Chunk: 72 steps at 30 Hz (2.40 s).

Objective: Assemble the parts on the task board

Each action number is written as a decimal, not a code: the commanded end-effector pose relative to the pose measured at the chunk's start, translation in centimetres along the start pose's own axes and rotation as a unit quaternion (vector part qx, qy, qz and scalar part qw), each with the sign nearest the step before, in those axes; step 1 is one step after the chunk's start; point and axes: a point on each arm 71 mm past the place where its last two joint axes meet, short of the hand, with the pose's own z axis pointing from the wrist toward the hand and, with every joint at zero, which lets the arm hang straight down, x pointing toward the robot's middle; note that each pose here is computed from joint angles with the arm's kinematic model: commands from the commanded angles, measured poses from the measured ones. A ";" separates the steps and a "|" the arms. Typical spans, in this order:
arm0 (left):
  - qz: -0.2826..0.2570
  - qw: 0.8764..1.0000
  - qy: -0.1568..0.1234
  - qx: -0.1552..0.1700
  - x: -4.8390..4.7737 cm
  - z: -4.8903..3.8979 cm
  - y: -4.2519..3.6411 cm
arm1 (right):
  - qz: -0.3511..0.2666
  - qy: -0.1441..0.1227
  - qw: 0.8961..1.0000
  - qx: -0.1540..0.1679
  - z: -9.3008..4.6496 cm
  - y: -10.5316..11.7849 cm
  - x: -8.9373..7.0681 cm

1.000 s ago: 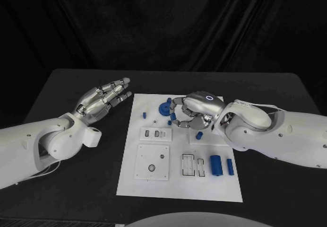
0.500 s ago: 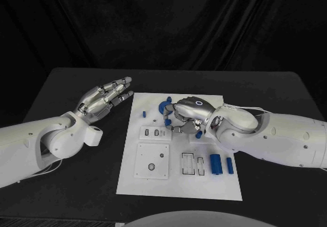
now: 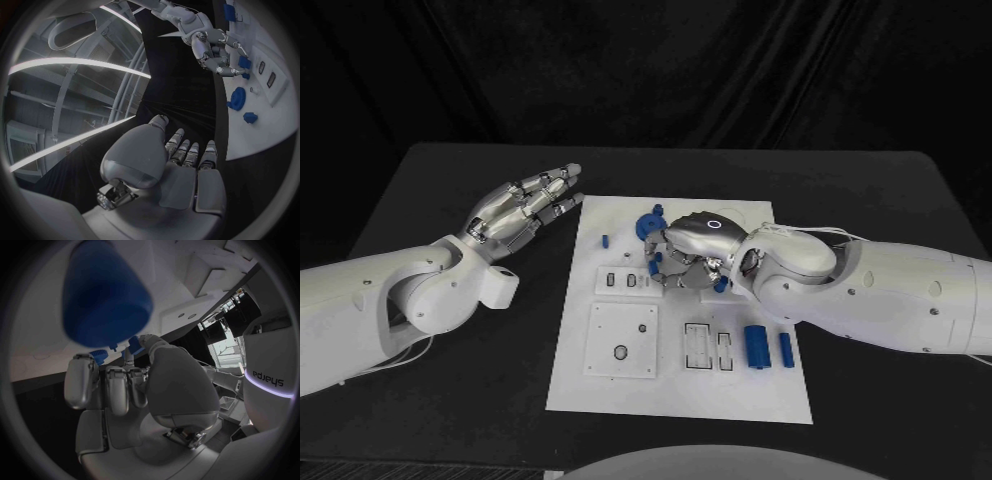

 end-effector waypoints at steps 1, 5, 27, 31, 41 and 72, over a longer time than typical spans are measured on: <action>-0.008 1.000 0.007 0.003 0.18 0.08 -0.02 | -0.009 0.018 1.000 0.015 0.0 -0.2 0.4; -0.009 1.000 0.009 0.002 0.20 0.13 0.01 | -0.010 0.022 1.000 0.017 0.0 -0.3 0.6; -0.012 1.000 0.013 0.000 0.25 0.25 0.10 | -0.011 0.034 0.999 0.019 0.2 -0.4 1.1; -0.012 1.000 0.013 0.000 0.23 0.25 0.11 | -0.011 0.037 0.999 0.020 0.2 -0.5 1.2; -0.012 1.000 0.014 -0.004 0.15 0.27 0.18 | -0.011 0.041 0.999 0.016 0.1 -0.5 1.2; 0.086 0.996 0.006 0.013 -0.32 -0.76 -0.46 | 0.014 -0.100 0.995 -0.010 -2.4 -1.2 -5.8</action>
